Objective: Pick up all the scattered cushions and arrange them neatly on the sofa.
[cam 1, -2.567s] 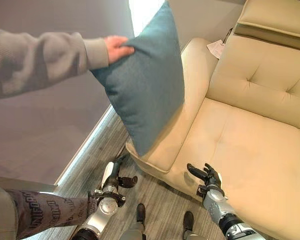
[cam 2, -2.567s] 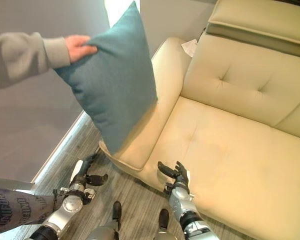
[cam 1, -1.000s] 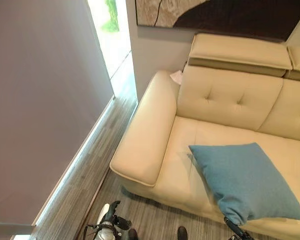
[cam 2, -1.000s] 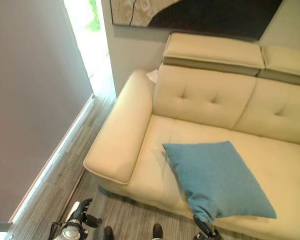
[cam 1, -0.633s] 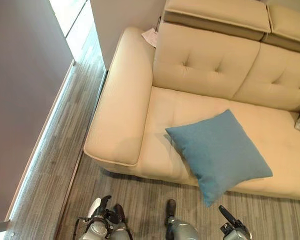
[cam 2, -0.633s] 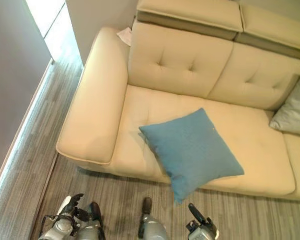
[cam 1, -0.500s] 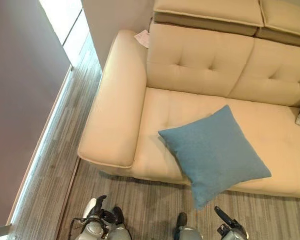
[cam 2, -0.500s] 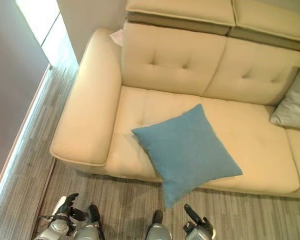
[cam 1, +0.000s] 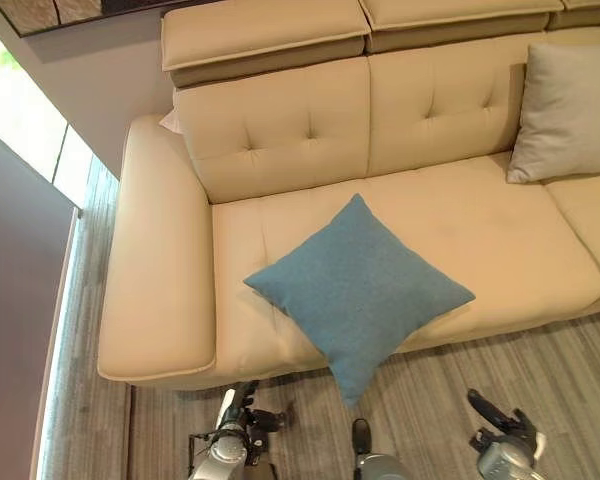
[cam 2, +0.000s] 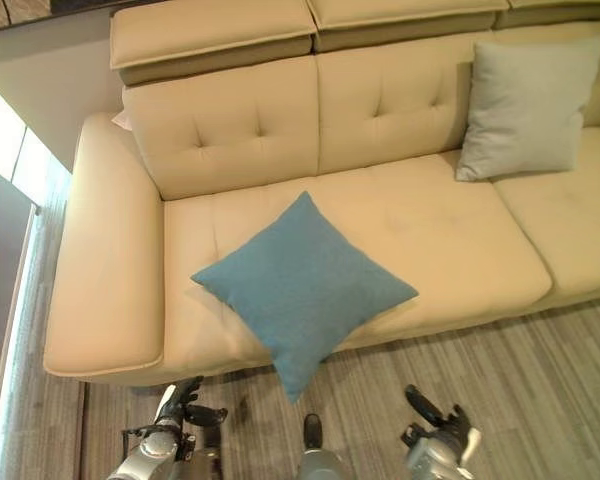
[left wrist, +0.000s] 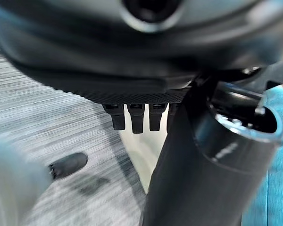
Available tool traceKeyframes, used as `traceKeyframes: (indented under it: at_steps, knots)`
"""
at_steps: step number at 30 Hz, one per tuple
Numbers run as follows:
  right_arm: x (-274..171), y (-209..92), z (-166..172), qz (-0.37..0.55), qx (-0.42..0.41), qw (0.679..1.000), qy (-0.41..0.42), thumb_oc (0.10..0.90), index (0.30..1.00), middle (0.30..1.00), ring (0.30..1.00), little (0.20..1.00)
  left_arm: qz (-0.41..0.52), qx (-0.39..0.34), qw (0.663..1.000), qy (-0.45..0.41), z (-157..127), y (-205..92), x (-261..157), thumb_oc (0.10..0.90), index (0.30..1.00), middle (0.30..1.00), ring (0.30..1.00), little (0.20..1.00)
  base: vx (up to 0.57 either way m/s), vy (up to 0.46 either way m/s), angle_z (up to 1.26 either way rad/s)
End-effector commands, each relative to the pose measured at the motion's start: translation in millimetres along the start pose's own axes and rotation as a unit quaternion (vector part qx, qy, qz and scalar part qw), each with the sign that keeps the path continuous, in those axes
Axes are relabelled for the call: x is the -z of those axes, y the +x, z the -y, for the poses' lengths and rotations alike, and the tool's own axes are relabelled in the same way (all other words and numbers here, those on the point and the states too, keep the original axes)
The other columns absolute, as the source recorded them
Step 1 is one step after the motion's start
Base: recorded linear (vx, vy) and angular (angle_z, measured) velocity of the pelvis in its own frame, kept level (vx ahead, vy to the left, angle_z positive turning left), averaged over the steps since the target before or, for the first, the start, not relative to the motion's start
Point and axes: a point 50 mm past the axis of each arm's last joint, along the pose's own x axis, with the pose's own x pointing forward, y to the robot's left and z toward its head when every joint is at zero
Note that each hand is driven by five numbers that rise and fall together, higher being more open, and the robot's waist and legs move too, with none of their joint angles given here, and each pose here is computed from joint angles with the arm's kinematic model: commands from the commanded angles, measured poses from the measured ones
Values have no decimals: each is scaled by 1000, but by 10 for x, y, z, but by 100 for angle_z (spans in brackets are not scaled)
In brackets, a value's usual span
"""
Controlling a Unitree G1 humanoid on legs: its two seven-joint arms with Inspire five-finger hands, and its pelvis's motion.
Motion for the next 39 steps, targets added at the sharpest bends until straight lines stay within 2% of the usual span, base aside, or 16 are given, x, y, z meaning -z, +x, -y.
traceKeyframes:
  at_steps: [1,4,8,14,20,26,29,36,39]
  knots:
    - [-725,59,19,130,13,991,25,800,900,900,900,900,36,-11,999,8,-125,16,-105,800,900,900,900,900,144,-61,6]
    - [-993,19,-44,179,6,984,24,800,900,900,900,900,42,-16,999,21,-144,26,-132,800,900,900,900,900,172,-31,17]
    - [-969,-66,-213,188,-15,982,22,800,900,900,900,900,47,-20,999,15,-131,28,-170,800,900,900,900,900,197,13,5]
    - [-488,-137,-346,127,-43,991,-20,800,900,900,900,900,30,-22,999,23,-134,13,-83,800,900,900,900,900,257,91,-38]
    - [-357,-159,-409,103,-59,992,-32,800,900,900,900,900,23,-33,999,20,-221,26,-76,800,900,900,900,900,155,89,-9]
    - [-801,-167,-210,183,3,982,36,800,900,900,900,900,70,-28,996,41,-187,43,-288,800,900,900,900,900,172,-235,25]
    - [-914,-181,-146,207,21,977,42,800,900,900,900,900,82,-30,995,45,-174,48,-351,800,900,900,900,900,126,-285,66]
    - [-1237,-117,-103,246,16,969,-12,800,900,900,900,900,65,-14,998,15,-120,51,-319,800,900,900,900,900,118,-456,40]
    - [-1510,-179,-126,291,5,956,-23,800,900,900,900,900,93,-11,995,-20,-80,72,-550,800,900,900,900,900,-33,-276,60]
